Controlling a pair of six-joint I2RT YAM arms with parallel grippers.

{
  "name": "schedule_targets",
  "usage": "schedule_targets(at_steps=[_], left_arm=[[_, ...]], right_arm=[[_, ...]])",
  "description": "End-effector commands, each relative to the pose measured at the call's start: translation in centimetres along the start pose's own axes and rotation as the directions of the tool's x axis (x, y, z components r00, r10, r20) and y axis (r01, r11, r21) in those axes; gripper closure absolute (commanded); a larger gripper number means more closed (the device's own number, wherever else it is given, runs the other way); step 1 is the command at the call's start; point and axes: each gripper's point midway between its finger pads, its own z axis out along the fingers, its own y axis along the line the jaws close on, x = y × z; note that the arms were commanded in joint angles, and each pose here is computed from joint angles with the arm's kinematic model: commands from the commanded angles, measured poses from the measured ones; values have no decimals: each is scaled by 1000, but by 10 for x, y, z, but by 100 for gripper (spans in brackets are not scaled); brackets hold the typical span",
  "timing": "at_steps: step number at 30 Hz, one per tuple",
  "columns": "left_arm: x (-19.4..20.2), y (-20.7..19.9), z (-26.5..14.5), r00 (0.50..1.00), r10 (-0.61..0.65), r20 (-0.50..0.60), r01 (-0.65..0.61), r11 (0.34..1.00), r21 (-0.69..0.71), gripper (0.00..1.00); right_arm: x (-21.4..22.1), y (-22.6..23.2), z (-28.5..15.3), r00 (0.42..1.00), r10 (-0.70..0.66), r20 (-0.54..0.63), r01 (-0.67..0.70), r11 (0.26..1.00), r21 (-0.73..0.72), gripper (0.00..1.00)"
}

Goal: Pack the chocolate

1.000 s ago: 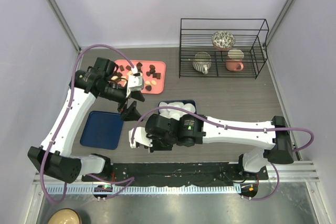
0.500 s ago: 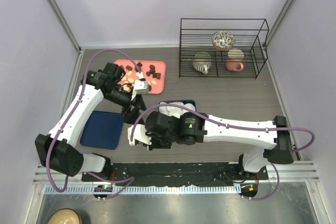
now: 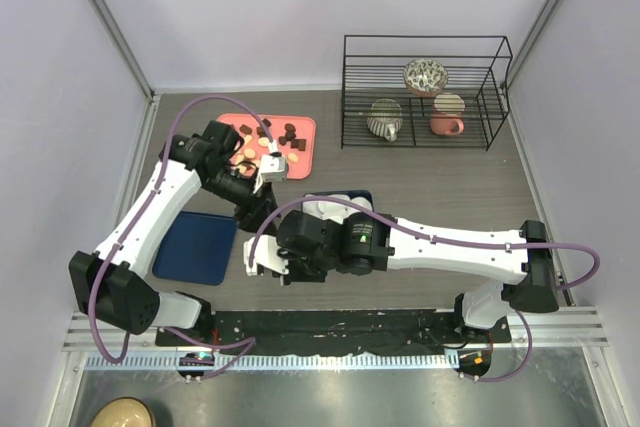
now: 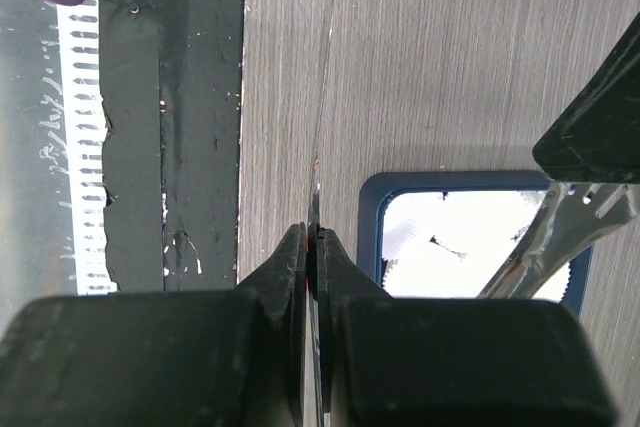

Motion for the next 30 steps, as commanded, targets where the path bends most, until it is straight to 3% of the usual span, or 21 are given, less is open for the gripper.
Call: schedule_targets(at_steps=[1, 3, 9, 11, 17, 18, 19, 21, 22, 27, 29, 30], left_arm=[[21, -54, -5, 960, -255, -116, 270, 952, 142, 52], [19, -53, -5, 960, -257, -113, 272, 952, 142, 57], [17, -47, -3, 958, -260, -119, 275, 952, 134, 95], [16, -48, -3, 956, -269, -118, 283, 949, 136, 100], [12, -41, 1, 954, -286, -89, 295, 948, 116, 100], [12, -39, 2, 953, -293, -84, 301, 947, 111, 100], [11, -38, 3, 954, -290, -74, 296, 949, 105, 100], [9, -31, 8, 953, -301, -36, 303, 949, 90, 100], [7, -30, 8, 955, -296, -19, 297, 952, 81, 100], [-10, -7, 15, 949, -306, 81, 305, 952, 27, 100], [-20, 4, 16, 946, -300, 120, 299, 954, 21, 100], [-24, 6, 16, 935, -329, 133, 328, 944, 28, 100]], right_arm=[[-25, -14, -14, 996, 0, 84, -4, 999, 39, 99], [-26, -15, -15, 996, 1, 86, -5, 999, 42, 99], [-28, -19, -18, 995, 6, 96, -12, 998, 58, 99], [-29, -20, -17, 995, 9, 101, -15, 998, 60, 99], [-30, -37, -16, 994, 32, 109, -48, 987, 153, 95], [-31, -40, -17, 993, 33, 114, -52, 984, 168, 90], [-33, -42, -18, 992, 35, 124, -57, 982, 182, 77], [-34, -49, -22, 990, 44, 133, -72, 973, 218, 69], [-35, -52, -23, 989, 46, 142, -79, 969, 233, 59], [-39, -75, -46, 983, 54, 173, -110, 936, 335, 35], [-46, -87, -67, 976, 56, 212, -136, 912, 387, 31], [-55, -93, -79, 967, 57, 249, -157, 902, 403, 10]])
